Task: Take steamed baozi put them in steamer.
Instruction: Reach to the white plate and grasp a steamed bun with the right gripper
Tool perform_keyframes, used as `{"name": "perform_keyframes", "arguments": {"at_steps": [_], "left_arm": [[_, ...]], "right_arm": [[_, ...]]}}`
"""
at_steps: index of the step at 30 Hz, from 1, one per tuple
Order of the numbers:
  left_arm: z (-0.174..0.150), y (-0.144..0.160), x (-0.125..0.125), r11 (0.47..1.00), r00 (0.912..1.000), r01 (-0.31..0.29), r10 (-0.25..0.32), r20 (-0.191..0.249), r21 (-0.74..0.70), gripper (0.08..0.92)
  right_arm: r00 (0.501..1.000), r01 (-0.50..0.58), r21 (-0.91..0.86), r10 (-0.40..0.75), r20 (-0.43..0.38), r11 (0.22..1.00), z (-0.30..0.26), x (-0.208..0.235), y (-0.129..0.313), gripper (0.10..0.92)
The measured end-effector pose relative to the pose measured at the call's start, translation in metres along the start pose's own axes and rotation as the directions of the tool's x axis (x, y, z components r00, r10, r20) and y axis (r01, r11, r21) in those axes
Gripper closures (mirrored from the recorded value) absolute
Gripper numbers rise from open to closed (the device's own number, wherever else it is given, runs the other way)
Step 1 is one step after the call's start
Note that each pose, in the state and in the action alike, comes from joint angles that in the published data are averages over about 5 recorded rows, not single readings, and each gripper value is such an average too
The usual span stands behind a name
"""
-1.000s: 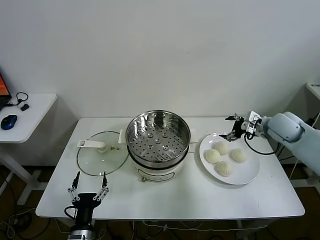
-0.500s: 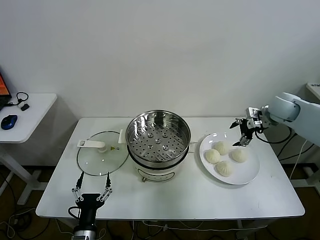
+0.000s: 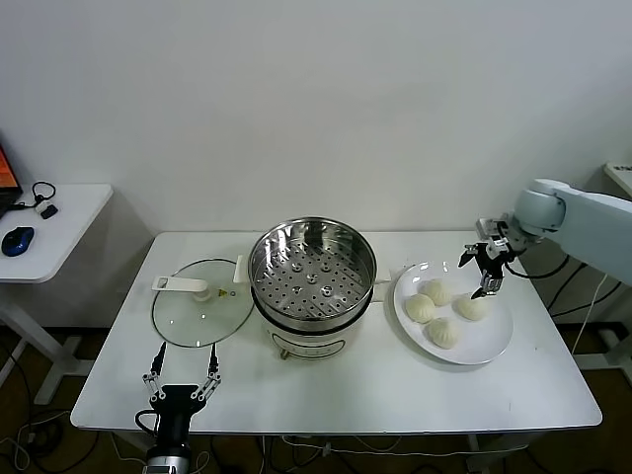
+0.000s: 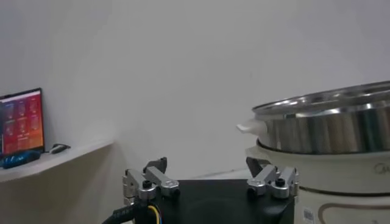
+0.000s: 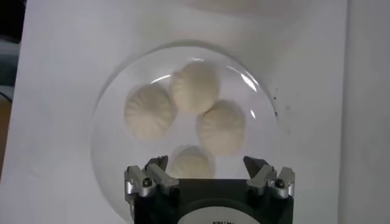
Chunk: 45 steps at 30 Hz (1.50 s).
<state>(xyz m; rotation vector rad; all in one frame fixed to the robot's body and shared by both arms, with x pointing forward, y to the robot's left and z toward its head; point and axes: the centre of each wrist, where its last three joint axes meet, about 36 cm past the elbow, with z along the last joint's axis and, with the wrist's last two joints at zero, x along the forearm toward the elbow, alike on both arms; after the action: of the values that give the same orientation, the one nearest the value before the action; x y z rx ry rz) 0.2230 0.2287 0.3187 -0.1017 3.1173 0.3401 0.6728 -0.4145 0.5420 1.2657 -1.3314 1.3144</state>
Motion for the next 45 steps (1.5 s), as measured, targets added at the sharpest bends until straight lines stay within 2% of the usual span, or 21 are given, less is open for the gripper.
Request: {"name": "perform_keyframes", "arguments": {"at_steps": [24, 45], "left_arm": [[0.014, 0.005, -0.001, 0.999, 0.9997, -0.016, 0.015, -0.021, -0.036, 0.177], [0.017, 0.007, -0.003, 0.999, 0.9997, -0.013, 0.012, -0.022, -0.044, 0.177]], "right_arm": [[0.999, 0.027, 0.006, -0.027, -0.026, 1.000, -0.023, -0.076, -0.027, 0.200], [1.000, 0.013, -0.024, -0.013, -0.025, 1.000, -0.028, -0.096, -0.033, 0.215]]}}
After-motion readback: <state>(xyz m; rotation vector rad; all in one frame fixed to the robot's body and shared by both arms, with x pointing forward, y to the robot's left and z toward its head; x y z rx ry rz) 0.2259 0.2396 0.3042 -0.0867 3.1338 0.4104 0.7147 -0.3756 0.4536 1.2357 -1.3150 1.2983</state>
